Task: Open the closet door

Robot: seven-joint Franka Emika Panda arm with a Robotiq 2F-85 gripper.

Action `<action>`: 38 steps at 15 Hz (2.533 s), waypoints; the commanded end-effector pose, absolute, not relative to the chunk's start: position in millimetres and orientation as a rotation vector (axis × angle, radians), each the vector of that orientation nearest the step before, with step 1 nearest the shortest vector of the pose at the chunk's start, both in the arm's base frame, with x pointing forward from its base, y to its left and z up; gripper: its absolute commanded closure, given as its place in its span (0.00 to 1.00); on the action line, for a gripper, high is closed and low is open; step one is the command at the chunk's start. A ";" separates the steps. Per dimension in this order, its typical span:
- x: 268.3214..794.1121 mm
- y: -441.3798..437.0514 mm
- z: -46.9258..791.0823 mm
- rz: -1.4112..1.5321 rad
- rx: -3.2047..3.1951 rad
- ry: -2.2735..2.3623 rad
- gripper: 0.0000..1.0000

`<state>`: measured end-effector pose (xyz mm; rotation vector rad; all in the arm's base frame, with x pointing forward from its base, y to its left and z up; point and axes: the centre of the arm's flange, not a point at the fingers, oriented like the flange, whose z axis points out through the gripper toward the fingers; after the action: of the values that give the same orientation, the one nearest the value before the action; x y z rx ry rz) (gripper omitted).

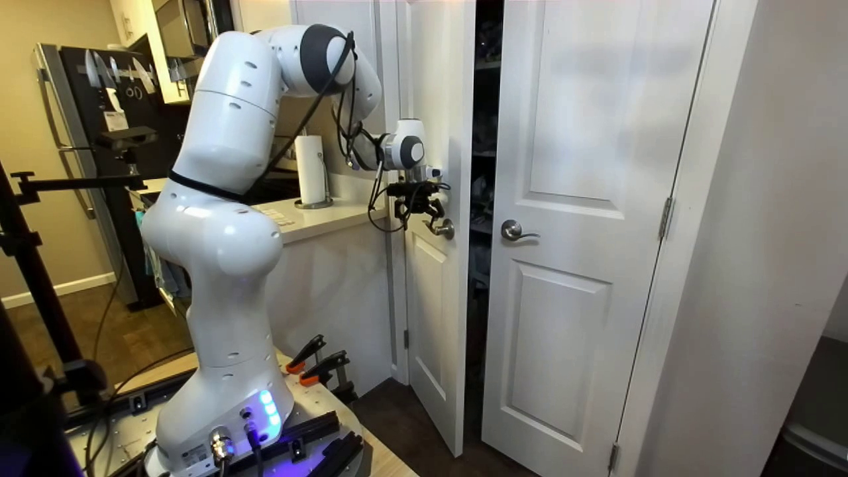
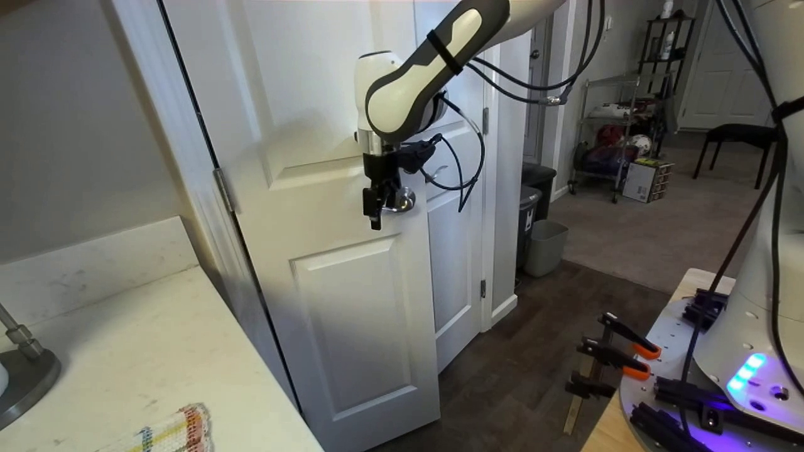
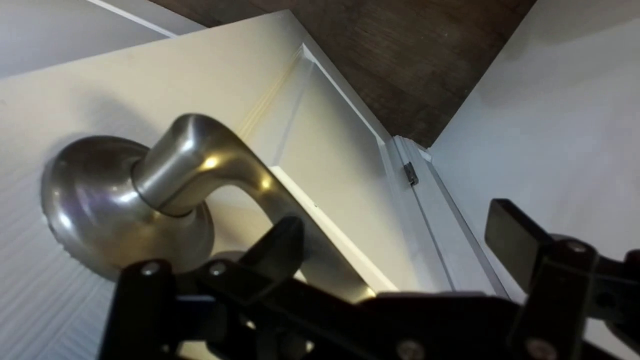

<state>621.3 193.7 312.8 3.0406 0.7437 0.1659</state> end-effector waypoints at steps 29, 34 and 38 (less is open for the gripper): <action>491.9 202.1 370.7 -0.228 3.226 1.663 0.00; 466.7 178.6 392.4 -0.255 3.264 1.606 0.00; 457.4 137.6 399.8 -0.218 3.323 1.494 0.00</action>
<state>479.1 169.8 392.9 3.2698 1.5390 -0.2543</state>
